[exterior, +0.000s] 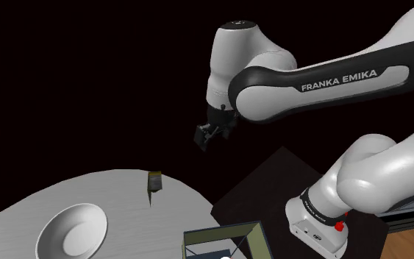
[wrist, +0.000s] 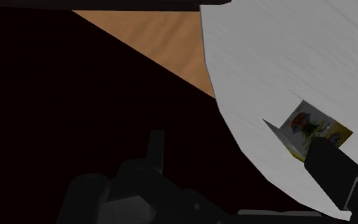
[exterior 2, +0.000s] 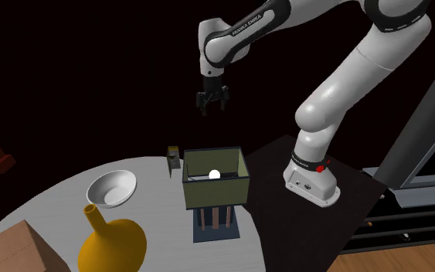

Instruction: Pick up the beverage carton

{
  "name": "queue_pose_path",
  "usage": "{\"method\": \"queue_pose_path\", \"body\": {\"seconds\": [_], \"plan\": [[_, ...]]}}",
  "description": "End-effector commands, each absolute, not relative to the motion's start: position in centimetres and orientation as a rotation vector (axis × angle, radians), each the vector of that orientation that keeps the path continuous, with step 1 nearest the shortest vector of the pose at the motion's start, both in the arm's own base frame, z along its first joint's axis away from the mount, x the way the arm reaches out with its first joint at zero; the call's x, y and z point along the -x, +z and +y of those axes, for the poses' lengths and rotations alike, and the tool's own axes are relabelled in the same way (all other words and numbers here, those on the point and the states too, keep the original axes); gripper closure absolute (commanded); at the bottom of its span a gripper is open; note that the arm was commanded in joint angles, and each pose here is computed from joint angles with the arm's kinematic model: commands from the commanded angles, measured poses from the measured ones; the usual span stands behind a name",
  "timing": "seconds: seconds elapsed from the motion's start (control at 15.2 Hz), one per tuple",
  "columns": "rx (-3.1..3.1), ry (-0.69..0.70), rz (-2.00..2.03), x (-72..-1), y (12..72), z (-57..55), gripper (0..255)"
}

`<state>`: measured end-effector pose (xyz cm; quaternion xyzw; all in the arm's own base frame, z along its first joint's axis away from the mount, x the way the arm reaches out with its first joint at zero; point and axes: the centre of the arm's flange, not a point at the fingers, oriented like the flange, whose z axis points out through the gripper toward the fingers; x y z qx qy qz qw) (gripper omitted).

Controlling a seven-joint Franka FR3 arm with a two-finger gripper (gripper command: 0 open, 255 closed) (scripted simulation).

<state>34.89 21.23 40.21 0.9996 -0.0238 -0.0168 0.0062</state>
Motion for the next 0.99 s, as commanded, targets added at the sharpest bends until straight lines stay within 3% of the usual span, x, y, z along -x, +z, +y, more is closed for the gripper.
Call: {"method": "queue_pose_path", "body": {"seconds": [0.0,0.92], "plan": [[-3.129,-0.045,-0.099,-35.5,38.3,23.2,0],[-3.12,-0.003,-0.255,-40.2,26.6,36.4,0]]}}
